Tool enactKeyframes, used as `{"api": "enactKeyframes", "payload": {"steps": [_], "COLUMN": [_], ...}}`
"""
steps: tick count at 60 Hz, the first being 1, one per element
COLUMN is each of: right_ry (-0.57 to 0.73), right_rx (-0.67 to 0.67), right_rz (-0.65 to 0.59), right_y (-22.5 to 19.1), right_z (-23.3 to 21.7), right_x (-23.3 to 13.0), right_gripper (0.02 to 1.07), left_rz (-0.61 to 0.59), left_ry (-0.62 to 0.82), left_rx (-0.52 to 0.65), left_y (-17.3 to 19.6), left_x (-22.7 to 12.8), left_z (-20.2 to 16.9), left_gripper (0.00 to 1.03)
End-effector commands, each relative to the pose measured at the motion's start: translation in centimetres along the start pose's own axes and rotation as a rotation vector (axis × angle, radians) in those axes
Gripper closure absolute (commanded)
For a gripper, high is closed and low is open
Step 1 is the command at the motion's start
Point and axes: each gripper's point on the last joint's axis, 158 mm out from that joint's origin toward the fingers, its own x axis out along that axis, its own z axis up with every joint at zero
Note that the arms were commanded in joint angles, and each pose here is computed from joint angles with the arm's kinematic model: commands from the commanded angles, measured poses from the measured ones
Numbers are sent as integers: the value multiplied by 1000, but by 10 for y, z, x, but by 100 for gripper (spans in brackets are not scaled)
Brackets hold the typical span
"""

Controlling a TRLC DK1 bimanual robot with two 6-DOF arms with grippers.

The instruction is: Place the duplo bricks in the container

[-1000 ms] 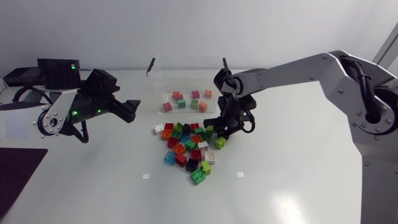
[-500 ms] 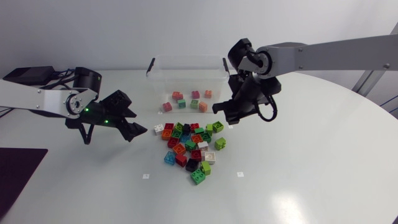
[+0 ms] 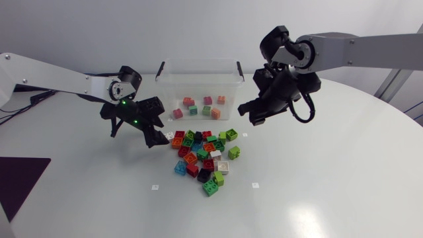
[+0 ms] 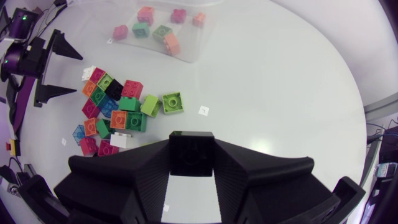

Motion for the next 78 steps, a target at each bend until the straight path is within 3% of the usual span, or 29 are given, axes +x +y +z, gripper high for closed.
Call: {"api": "enactKeyframes", "payload": {"steps": [1, 16, 29, 36, 43, 60, 78], "right_ry": [-35, -94, -147, -164, -186, -289, -332], "right_rx": [-28, -73, -112, -126, -137, -157, -174], "right_rz": [5, 31, 53, 55, 57, 76, 94], "right_y": [-3, -4, 1, 2, 5, 16, 34], "right_z": [4, 15, 29, 35, 42, 82, 117], "right_x": [-18, -44, -62, -66, -71, -82, -68], "right_gripper": [80, 80, 80, 80, 80, 80, 80], "left_rz": [-26, -51, -59, -57, -53, -90, -86], "left_ry": [17, 35, 35, 33, 23, 44, 37], "left_rx": [40, 54, 51, 47, 38, 16, 27], "left_y": [2, 5, 7, 10, 12, -4, -33], "left_x": [12, 27, 37, 39, 38, 24, -10], "left_z": [-3, -12, -12, -9, -6, -13, -13], "left_gripper": [9, 9, 19, 36, 64, 66, 67]}}
